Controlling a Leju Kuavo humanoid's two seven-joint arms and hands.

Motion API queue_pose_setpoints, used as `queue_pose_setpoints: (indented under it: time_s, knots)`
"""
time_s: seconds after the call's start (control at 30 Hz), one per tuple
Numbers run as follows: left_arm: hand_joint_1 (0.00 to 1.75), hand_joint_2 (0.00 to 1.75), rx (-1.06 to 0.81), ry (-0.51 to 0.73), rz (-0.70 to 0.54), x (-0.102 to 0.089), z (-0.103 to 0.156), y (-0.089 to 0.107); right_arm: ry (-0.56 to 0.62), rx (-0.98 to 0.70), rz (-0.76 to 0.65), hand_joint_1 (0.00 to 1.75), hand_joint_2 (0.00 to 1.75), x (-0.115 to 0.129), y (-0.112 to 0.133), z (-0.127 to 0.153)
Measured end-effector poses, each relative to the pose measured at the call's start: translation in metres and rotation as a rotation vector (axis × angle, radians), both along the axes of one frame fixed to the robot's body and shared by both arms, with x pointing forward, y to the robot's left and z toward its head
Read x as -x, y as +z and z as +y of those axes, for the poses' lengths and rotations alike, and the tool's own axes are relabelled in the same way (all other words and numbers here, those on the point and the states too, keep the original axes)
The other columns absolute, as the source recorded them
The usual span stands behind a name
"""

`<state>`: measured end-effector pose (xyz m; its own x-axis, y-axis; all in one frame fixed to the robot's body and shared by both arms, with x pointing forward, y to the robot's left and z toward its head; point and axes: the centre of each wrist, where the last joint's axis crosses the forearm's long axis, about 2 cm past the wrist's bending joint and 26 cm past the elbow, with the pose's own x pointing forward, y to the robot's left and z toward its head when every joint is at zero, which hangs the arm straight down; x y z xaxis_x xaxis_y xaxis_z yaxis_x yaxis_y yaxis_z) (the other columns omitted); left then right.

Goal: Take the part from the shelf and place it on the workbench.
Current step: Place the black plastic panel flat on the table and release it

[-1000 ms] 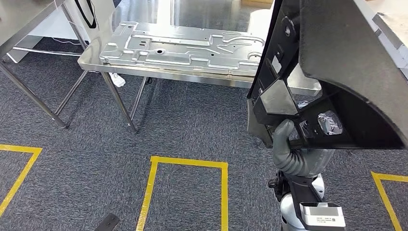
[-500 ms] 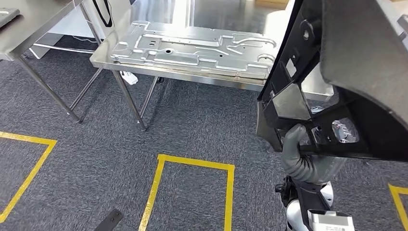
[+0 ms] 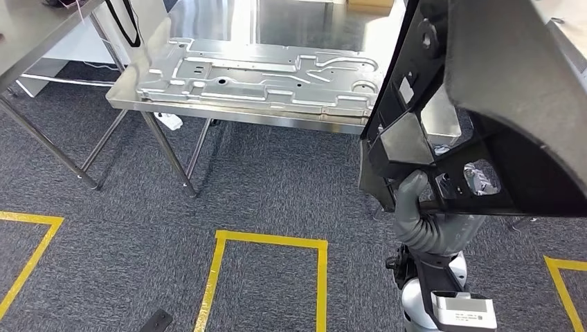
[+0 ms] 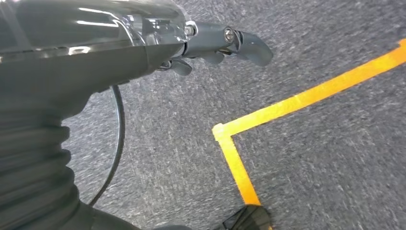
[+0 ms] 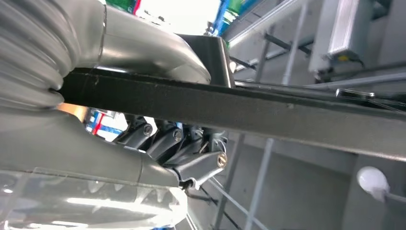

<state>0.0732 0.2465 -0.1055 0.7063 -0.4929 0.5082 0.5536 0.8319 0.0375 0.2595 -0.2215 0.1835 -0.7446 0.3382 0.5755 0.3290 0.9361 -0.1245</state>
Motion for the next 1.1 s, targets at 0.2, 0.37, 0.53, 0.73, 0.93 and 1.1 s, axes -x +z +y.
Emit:
queue_pose_setpoints:
  time_s: [0.2, 0.37, 0.53, 0.73, 0.93, 1.1]
  knots:
    - [0.0, 1.75, 0.0, 0.0, 0.0, 0.0005, 0.0001, -0.0001, -0.004, -0.001, -0.003, 1.62, 1.75, 0.0003, 0.0004, -0.0005]
    - [0.0, 1.75, 0.0, 0.0, 0.001, 0.001, 0.0001, -0.0002, -0.008, -0.002, 0.005, 1.62, 1.75, 0.0021, -0.0017, -0.0009]
    - [0.0, 1.75, 0.003, -0.001, 0.003, 0.0015, -0.0018, -0.0001, -0.013, -0.004, 0.003, 1.62, 1.75, 0.0023, -0.0015, -0.0011]
    - [0.0, 1.75, 0.003, -0.006, 0.003, 0.0016, -0.002, -0.0001, -0.013, -0.007, -0.002, 1.62, 1.75, 0.0022, -0.0002, -0.0002]
    - [0.0, 1.75, 0.002, -0.007, 0.007, 0.0035, -0.0013, -0.0005, -0.014, -0.008, 0.002, 1.62, 1.75, 0.0032, -0.0013, 0.0]
    - [0.0, 1.75, 0.005, -0.009, 0.013, 0.0053, -0.0019, -0.0007, -0.014, -0.008, 0.002, 1.62, 1.75, 0.0032, -0.0006, 0.0004]
